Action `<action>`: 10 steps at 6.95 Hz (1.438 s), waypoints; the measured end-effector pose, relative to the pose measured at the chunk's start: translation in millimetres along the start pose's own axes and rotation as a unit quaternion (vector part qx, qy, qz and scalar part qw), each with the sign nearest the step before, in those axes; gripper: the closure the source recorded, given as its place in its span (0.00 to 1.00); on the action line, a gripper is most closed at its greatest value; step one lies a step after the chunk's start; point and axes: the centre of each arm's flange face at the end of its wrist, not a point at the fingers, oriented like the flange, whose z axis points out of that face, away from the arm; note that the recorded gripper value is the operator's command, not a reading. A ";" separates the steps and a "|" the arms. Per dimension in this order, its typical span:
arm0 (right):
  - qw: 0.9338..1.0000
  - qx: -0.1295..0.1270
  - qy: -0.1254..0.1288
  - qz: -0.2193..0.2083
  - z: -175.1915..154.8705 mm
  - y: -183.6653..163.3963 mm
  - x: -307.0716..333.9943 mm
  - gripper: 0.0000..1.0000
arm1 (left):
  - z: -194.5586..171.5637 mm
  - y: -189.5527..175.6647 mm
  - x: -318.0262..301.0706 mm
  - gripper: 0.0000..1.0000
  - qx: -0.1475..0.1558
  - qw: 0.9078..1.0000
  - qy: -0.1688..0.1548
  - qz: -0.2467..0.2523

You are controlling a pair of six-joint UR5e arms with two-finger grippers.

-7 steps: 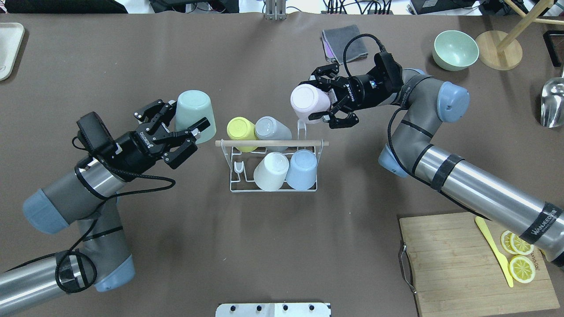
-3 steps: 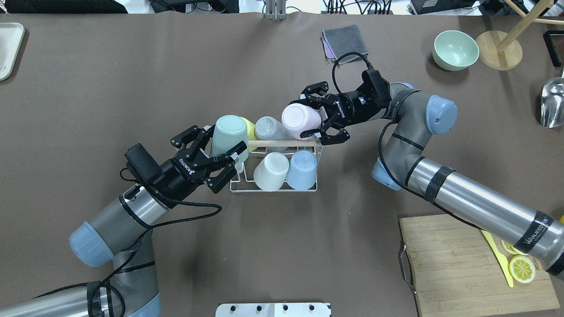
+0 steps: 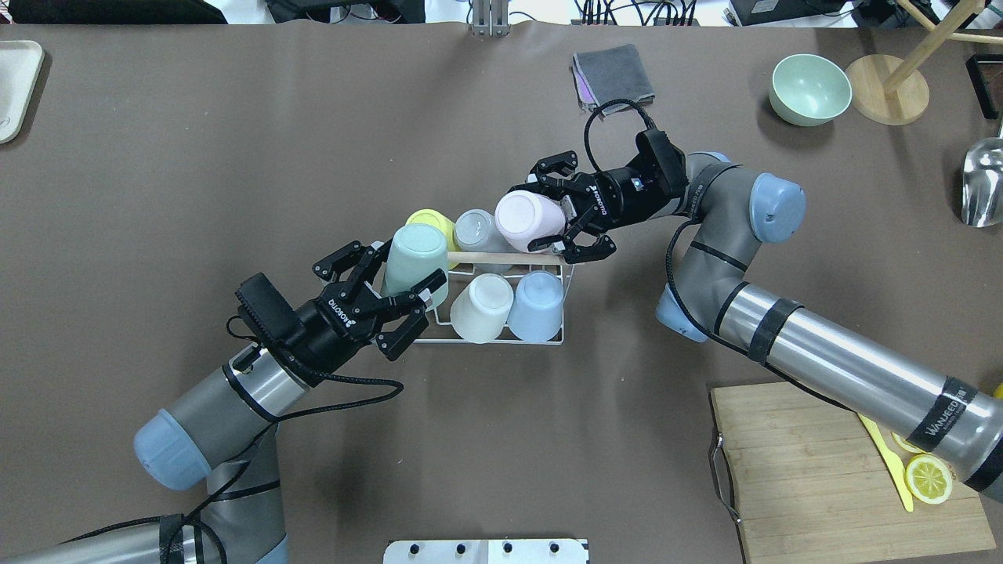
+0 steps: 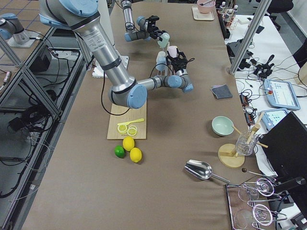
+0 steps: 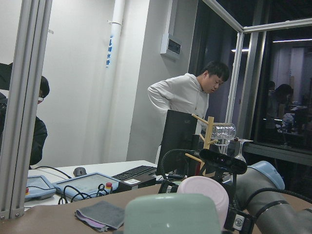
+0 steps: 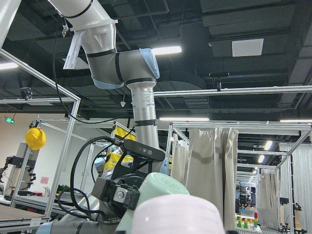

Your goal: Place cup on cup holder

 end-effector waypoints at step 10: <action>1.000 -0.004 0.013 -0.011 -17.5 -10.7 9.3 0.01 | -3.2 15.3 -0.3 0.03 -0.012 1.000 0.000 0.003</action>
